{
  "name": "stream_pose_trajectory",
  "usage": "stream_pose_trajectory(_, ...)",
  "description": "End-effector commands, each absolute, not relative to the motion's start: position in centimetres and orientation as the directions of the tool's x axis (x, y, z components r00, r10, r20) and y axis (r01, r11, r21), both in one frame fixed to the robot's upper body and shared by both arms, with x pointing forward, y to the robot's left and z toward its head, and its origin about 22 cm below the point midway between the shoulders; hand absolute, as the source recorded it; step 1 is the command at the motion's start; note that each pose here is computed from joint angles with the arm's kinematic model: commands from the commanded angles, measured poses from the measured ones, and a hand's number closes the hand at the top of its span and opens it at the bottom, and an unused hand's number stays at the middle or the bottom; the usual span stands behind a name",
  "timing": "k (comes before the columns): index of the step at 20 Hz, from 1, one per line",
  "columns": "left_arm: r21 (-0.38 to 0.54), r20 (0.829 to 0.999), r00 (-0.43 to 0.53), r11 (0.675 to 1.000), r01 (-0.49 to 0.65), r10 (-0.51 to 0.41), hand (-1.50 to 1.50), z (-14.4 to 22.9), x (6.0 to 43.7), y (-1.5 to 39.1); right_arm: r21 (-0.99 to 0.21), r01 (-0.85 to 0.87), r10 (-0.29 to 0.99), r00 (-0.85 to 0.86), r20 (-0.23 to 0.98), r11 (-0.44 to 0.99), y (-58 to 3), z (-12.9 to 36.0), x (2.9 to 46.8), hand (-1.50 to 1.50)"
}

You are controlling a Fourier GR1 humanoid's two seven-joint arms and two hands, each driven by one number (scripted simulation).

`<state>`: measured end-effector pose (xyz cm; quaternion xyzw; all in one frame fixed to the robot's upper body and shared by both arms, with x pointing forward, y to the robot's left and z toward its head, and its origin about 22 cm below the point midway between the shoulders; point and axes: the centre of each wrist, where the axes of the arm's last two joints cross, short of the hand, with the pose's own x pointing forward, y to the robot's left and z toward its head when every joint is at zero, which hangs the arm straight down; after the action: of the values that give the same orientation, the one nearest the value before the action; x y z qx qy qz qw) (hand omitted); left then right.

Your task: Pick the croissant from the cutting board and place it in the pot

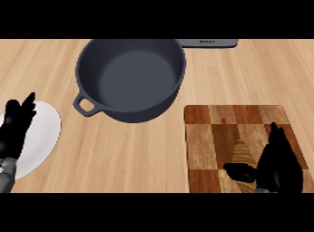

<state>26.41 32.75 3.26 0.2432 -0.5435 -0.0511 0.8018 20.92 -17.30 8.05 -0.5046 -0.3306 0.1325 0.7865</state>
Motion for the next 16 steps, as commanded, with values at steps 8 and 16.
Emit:
stream_pose_trajectory(8, 0.440, 0.844, 0.415, 0.880, -0.177, -0.339, 0.00, 4.2, 26.5, 34.5, -0.877, 0.021, 0.390, 0.890, 0.235, 0.480, -18.1, 8.4, 22.2, -1.50)
stream_pose_trajectory(16, 0.456, 0.840, 0.412, 0.871, -0.184, -0.353, 0.00, 3.3, 27.0, 33.5, -0.883, 0.017, 0.406, 0.884, 0.233, 0.469, -18.7, 7.2, 24.7, -1.50)
